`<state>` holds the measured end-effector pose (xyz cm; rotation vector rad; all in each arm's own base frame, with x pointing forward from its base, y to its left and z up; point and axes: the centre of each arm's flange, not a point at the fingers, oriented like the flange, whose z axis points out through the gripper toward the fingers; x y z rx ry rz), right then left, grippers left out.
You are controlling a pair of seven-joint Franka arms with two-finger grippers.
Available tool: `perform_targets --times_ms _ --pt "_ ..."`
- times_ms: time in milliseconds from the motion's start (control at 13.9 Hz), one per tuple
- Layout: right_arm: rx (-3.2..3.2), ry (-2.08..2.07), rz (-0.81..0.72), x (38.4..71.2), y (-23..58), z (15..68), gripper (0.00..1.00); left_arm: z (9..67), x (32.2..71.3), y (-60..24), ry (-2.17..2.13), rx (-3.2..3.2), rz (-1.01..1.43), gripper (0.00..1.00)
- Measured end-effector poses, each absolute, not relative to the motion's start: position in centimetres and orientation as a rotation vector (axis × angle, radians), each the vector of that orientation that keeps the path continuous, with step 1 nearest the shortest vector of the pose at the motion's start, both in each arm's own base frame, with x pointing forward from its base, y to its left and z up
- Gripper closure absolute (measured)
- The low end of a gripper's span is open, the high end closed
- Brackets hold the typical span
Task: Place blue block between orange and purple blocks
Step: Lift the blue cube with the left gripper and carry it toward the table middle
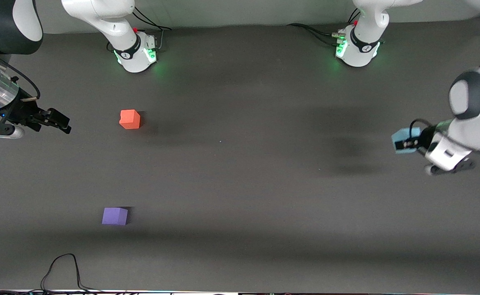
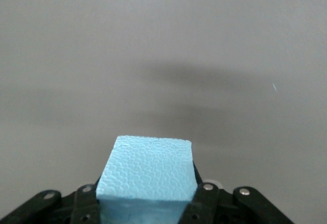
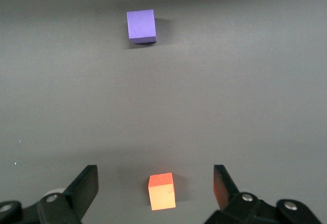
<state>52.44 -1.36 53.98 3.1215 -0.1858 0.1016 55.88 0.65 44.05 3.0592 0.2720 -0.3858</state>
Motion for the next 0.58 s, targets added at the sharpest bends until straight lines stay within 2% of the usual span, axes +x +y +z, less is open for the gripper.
perform_targets --times_ms 144,288,431,575 --pt "3.121 -0.188 0.113 52.5 -1.5 54.1 0.00 50.5 52.7 -0.7 0.271 3.071 -0.358 0.44" --pt "3.121 -0.194 0.121 52.5 -1.6 54.1 0.00 54.4 50.3 -1.5 0.265 3.081 -0.317 0.44" --pt "3.121 -0.197 0.121 52.5 -1.8 54.1 0.00 55.7 49.7 -3.9 0.306 3.094 -0.285 0.44" --pt "3.123 -0.197 0.119 52.5 -1.7 54.0 0.00 55.0 50.0 -10.0 0.328 3.120 -0.299 0.44"
